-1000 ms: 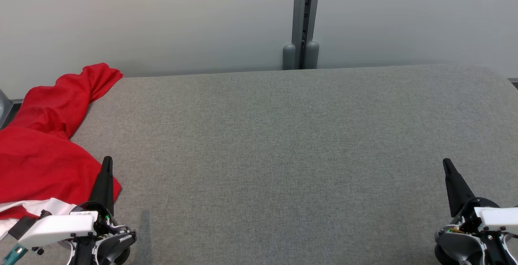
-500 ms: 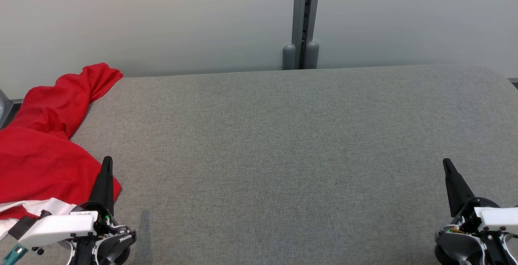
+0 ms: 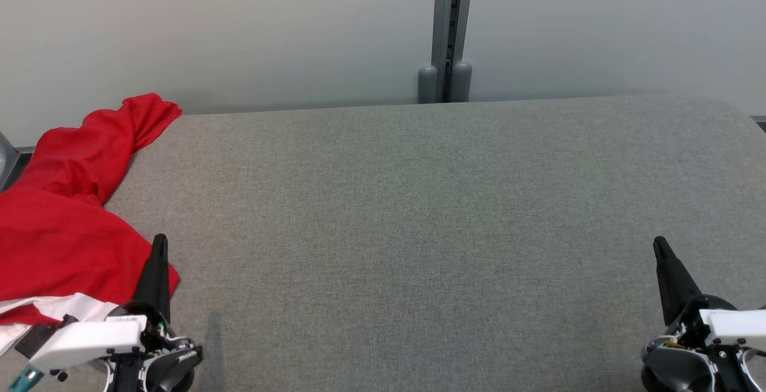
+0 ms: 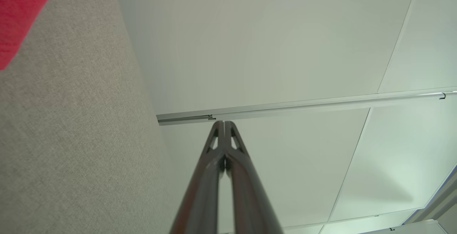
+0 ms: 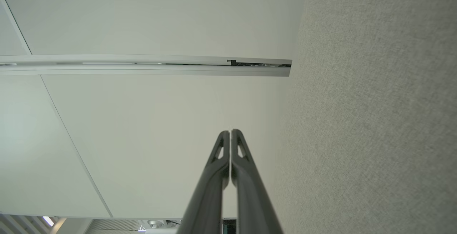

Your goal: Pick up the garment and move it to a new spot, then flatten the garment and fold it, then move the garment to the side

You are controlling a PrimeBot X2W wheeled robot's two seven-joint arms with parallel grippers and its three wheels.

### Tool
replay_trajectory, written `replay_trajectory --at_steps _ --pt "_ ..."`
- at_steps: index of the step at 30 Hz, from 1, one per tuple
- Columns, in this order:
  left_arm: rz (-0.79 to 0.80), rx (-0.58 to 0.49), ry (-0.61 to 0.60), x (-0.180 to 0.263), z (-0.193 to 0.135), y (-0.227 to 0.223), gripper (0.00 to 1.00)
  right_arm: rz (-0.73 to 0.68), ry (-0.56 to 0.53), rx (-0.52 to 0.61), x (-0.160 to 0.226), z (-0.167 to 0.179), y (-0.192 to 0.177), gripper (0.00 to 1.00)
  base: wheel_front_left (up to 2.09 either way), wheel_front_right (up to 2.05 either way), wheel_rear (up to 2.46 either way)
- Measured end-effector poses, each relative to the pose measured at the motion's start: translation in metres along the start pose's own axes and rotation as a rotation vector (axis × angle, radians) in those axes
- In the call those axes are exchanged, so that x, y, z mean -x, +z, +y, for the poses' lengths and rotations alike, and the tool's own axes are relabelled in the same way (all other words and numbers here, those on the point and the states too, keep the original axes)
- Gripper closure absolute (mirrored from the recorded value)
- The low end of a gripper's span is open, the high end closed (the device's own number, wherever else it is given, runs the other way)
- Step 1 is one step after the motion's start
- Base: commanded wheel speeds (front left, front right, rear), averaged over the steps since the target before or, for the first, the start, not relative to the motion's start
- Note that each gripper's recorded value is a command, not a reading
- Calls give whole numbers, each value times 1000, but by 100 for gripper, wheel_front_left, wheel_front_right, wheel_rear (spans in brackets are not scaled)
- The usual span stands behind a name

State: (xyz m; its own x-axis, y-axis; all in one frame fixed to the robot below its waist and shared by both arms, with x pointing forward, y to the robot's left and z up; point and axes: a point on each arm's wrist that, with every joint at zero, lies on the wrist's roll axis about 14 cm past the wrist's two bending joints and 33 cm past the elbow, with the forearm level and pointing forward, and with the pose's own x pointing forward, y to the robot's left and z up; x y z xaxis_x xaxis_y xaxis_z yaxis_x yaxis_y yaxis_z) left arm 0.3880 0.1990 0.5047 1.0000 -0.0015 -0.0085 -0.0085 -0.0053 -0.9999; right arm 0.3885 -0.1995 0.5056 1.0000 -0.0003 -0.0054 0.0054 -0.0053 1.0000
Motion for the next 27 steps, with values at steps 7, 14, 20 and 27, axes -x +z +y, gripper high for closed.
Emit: replay_trajectory --at_steps 7,14,20,27 --pt "-5 25 114 19 38 -5 0 -1 -98 -26 16 -33 -6 0 0 0 0" --pt "-21 19 107 18 36 -6 0 7 -78 -15 13 -26 -13 0 0 0 0" --pt "-35 -15 86 15 29 -7 0 11 -40 19 7 -14 -20 0 0 0 0" --pt "-42 -112 68 13 22 -6 0 25 -3 85 1 -1 -27 0 0 0 0"
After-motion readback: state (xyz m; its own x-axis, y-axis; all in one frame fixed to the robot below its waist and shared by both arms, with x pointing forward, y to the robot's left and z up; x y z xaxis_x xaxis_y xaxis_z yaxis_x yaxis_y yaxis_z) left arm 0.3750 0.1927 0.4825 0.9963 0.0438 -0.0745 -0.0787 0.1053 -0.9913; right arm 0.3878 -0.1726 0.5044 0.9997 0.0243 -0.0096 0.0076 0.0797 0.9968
